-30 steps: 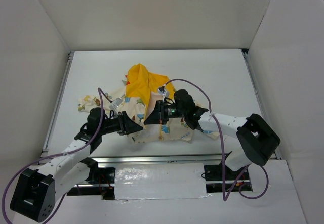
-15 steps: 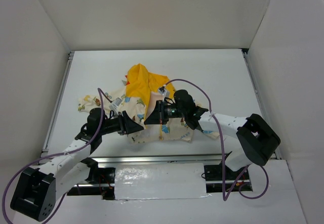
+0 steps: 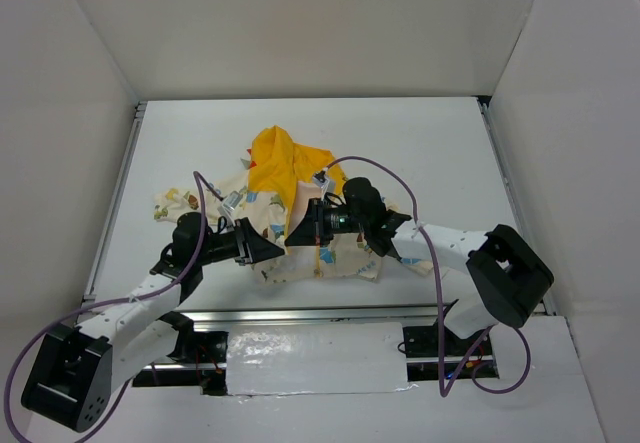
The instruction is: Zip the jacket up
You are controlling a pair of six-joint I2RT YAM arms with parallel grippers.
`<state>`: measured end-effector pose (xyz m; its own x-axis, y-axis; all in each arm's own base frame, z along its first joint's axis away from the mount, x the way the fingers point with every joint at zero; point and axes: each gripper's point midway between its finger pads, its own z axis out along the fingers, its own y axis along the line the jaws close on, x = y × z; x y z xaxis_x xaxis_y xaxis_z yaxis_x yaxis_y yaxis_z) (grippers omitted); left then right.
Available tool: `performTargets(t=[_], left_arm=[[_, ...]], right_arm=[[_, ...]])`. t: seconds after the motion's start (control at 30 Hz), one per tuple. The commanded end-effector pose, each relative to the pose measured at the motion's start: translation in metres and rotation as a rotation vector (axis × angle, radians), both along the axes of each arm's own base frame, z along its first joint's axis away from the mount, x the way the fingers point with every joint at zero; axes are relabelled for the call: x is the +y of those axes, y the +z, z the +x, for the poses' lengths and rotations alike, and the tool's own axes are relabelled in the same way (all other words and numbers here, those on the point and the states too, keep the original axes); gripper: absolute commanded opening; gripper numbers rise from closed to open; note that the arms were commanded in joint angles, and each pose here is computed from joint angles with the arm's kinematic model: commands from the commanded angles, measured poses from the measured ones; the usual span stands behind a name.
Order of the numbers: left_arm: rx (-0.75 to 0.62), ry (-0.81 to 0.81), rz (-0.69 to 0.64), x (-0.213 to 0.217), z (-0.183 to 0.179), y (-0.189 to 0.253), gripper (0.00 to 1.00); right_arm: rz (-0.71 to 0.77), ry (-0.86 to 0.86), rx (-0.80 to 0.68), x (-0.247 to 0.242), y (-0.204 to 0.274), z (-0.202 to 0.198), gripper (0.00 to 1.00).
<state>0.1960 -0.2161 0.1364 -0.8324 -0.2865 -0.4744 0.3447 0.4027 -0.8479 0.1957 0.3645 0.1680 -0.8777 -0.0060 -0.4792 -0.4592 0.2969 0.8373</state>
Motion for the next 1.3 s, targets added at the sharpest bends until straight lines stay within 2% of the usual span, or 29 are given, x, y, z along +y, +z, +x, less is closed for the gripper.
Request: performTargets(t=[0.0, 0.03, 0.1, 0.13, 0.27, 0.33, 0.4, 0.47, 0.5, 0.53, 0.63, 0.67, 0.7, 0.8, 0.97, 1.03, 1.27], left_arm=[[-0.059, -0.027, -0.028, -0.004, 0.001, 0.012, 0.41], [-0.062, -0.025, -0.027, -0.004, 0.002, 0.013, 0.34], [-0.058, -0.026, -0.027, -0.004, 0.001, 0.011, 0.28], [-0.060, -0.032, -0.029, -0.005, 0.001, 0.011, 0.21], [-0.050, -0.038, -0.032, -0.006, 0.000, 0.009, 0.06], [-0.044, -0.038, -0.029, -0.006, 0.000, 0.008, 0.00], [-0.031, -0.031, -0.021, -0.005, 0.001, 0.006, 0.00], [-0.016, -0.020, -0.007, -0.004, 0.001, 0.003, 0.00], [-0.009, -0.013, 0.000, -0.003, 0.002, 0.001, 0.00], [-0.007, -0.006, 0.010, -0.002, 0.003, 0.001, 0.00], [0.013, 0.043, 0.064, 0.004, 0.009, 0.000, 0.00], [0.024, 0.059, 0.083, 0.006, 0.011, -0.002, 0.00], [0.057, 0.086, 0.119, 0.011, 0.011, -0.009, 0.00], [0.046, 0.121, 0.156, 0.017, 0.014, -0.005, 0.00], [0.038, 0.137, 0.178, 0.021, 0.014, 0.004, 0.00], [0.054, 0.139, 0.199, 0.023, 0.012, 0.001, 0.00], [0.062, 0.127, 0.209, 0.023, 0.009, -0.003, 0.00]], right_arm=[[0.025, -0.002, -0.040, 0.002, 0.011, 0.005, 0.00], [0.024, -0.003, -0.039, 0.002, 0.011, 0.005, 0.00], [0.022, -0.004, -0.040, 0.002, 0.010, 0.005, 0.00], [0.020, -0.007, -0.039, 0.002, 0.010, 0.006, 0.00], [0.018, -0.006, -0.034, 0.002, 0.008, 0.007, 0.00], [0.016, -0.007, -0.042, 0.003, 0.010, 0.007, 0.06], [-0.007, -0.012, -0.056, 0.001, 0.009, 0.009, 0.15], [-0.011, -0.031, -0.087, -0.003, 0.018, 0.015, 0.20], [-0.040, -0.033, -0.095, -0.006, 0.016, 0.015, 0.31], [-0.056, -0.052, -0.104, -0.011, 0.016, 0.018, 0.35], [-0.208, -0.176, -0.135, -0.039, 0.001, 0.030, 0.47], [-0.218, -0.205, -0.159, -0.041, 0.002, 0.035, 0.47], [-0.298, -0.233, -0.119, -0.054, -0.013, 0.033, 0.50], [-0.491, -0.345, -0.084, -0.084, -0.045, 0.033, 0.52], [-0.763, -0.409, -0.061, -0.107, -0.081, 0.010, 0.54], [-0.833, -0.427, -0.075, -0.106, -0.088, 0.004, 0.54], [-0.918, -0.459, -0.085, -0.094, -0.099, 0.011, 0.51]])
